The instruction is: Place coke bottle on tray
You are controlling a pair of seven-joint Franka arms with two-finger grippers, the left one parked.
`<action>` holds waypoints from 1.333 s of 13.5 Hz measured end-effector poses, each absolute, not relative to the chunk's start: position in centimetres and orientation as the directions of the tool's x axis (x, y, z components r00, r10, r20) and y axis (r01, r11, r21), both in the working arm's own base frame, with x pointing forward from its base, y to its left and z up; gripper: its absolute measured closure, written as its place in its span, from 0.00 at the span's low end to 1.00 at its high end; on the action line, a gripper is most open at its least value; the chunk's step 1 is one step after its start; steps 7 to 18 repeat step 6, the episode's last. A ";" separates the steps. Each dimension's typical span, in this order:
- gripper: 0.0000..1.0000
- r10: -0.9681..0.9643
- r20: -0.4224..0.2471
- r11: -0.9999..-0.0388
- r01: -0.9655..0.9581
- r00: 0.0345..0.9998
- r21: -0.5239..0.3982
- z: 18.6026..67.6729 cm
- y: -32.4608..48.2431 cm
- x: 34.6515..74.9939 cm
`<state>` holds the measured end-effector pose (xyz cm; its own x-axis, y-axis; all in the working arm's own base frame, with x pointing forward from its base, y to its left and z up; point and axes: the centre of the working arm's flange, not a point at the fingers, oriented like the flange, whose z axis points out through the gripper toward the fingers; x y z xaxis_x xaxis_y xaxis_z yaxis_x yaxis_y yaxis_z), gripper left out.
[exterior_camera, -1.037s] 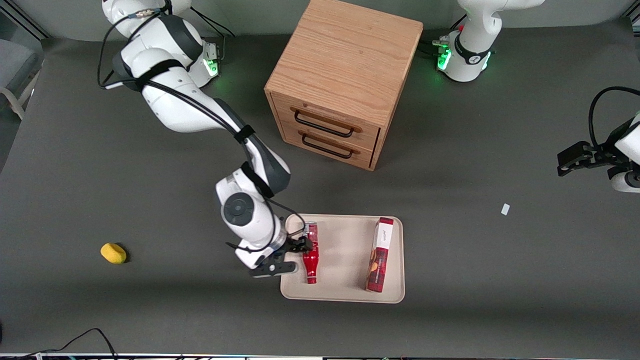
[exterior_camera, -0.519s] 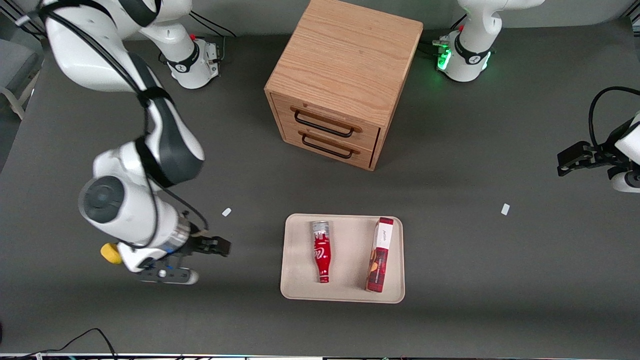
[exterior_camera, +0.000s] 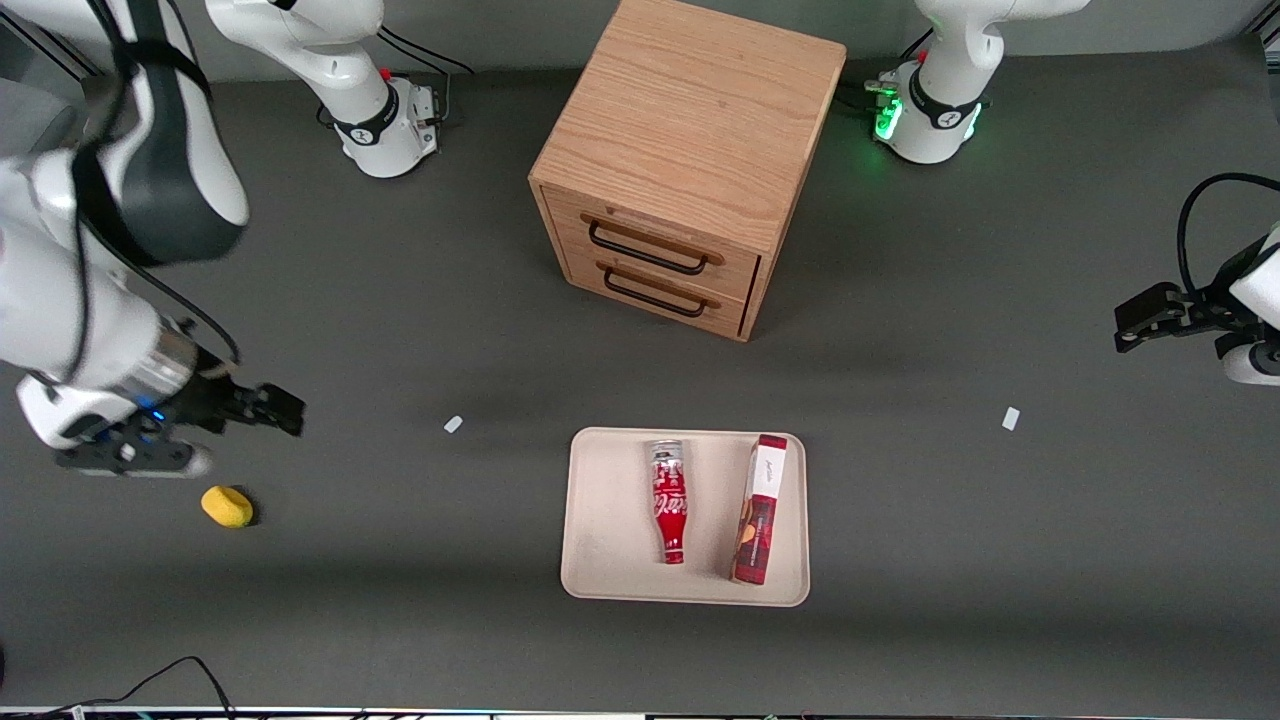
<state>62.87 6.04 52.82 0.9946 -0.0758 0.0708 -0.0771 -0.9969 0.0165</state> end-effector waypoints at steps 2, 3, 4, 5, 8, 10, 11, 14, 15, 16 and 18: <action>0.00 -0.101 0.056 -0.995 -0.102 0.993 0.013 55.2 3.8 60.5; 0.00 -0.111 0.056 -0.994 -0.112 0.992 0.003 55.9 3.3 59.8; 0.00 -0.117 0.058 -0.993 -0.116 0.991 -0.009 56.2 3.2 59.4; 0.00 -0.118 0.057 -0.993 -0.117 0.991 -0.018 56.3 3.3 59.3; 0.00 -0.118 0.055 -0.993 -0.117 0.991 -0.025 56.3 3.5 59.3; 0.00 -0.118 0.055 -0.993 -0.117 0.991 -0.025 56.3 3.5 59.3; 0.00 -0.118 0.055 -0.993 -0.117 0.991 -0.025 56.3 3.5 59.3; 0.00 -0.118 0.055 -0.993 -0.117 0.991 -0.025 56.3 3.5 59.3; 0.00 -0.118 0.055 -0.993 -0.117 0.991 -0.025 56.3 3.5 59.3; 0.00 -0.118 0.055 -0.993 -0.117 0.991 -0.025 56.3 3.5 59.3; 0.00 -0.118 0.055 -0.993 -0.117 0.991 -0.025 56.3 3.5 59.3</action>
